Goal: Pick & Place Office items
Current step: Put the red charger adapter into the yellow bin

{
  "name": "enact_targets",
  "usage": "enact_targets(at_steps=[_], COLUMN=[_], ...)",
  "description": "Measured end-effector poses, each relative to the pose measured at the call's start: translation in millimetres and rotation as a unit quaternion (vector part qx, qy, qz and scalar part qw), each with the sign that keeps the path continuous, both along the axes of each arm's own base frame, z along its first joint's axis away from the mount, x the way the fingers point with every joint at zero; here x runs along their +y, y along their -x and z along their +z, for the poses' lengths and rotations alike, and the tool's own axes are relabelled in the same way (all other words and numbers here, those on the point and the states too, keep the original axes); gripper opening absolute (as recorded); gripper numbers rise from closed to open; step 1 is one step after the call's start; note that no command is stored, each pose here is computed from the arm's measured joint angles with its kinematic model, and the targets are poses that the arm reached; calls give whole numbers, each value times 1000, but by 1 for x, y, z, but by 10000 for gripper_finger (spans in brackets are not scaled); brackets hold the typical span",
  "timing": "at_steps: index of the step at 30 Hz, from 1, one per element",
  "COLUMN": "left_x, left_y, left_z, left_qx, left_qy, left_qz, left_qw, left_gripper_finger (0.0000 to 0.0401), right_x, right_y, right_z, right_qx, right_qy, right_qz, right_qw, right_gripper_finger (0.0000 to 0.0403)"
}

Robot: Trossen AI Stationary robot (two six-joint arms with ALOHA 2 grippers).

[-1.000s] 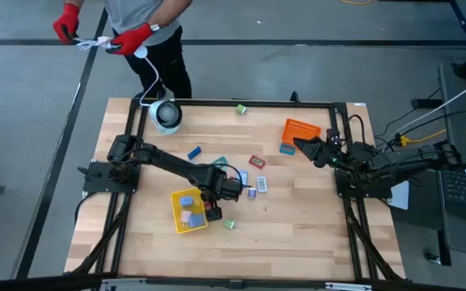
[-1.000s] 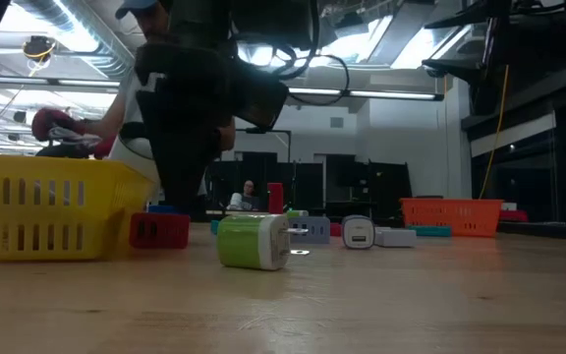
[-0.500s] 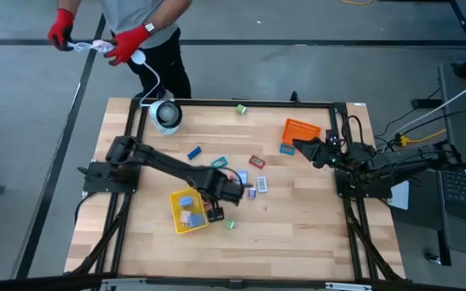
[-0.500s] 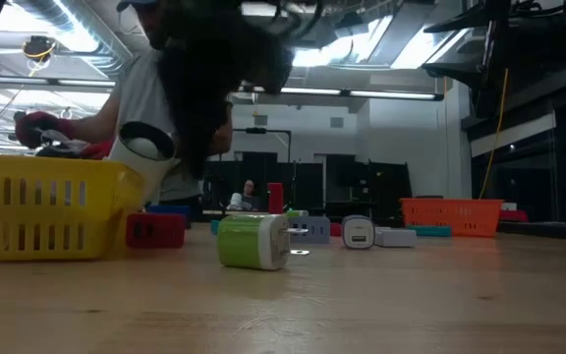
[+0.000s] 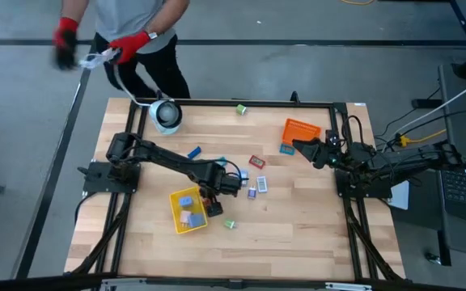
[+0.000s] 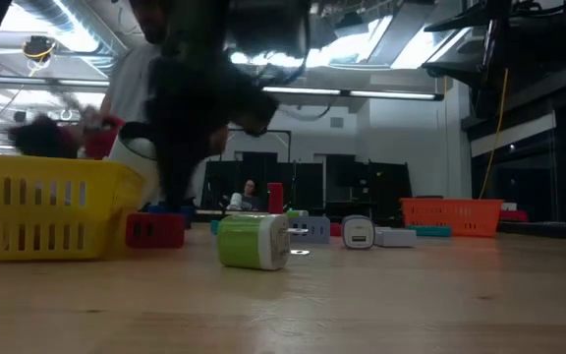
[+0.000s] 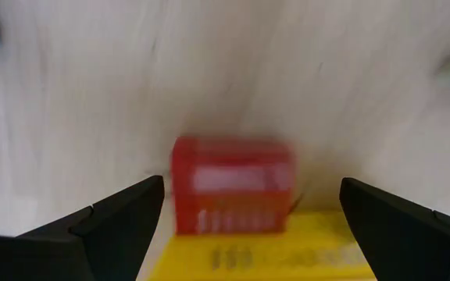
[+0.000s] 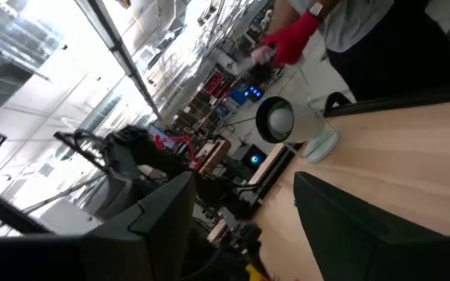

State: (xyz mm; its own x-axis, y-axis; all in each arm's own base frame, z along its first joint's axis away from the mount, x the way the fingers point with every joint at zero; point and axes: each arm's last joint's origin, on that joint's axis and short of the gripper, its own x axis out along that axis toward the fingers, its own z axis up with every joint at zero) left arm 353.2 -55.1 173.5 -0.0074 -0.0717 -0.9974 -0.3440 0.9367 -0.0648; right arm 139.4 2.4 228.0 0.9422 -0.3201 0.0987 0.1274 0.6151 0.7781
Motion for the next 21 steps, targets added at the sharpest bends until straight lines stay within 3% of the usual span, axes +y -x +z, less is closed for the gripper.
enact_targets(at_steps=[6,16,21], left_x=[5,3,0], left_y=[10,-2,-3], left_z=[-14,-24,-39], left_qx=[27,-16,12], left_qy=[-3,-17,-12], left_qz=[-2,7,3], left_qw=[1000,1000,1000], left_gripper_finger=[384,379,343], right_x=[0,0,-2], right_y=[0,0,0], right_z=[-3,-4,-5], right_qx=[15,22,26], right_qy=[0,1,1], right_qz=[2,-1,-10], right_qw=[1000,1000,1000], right_gripper_finger=[226,226,227])
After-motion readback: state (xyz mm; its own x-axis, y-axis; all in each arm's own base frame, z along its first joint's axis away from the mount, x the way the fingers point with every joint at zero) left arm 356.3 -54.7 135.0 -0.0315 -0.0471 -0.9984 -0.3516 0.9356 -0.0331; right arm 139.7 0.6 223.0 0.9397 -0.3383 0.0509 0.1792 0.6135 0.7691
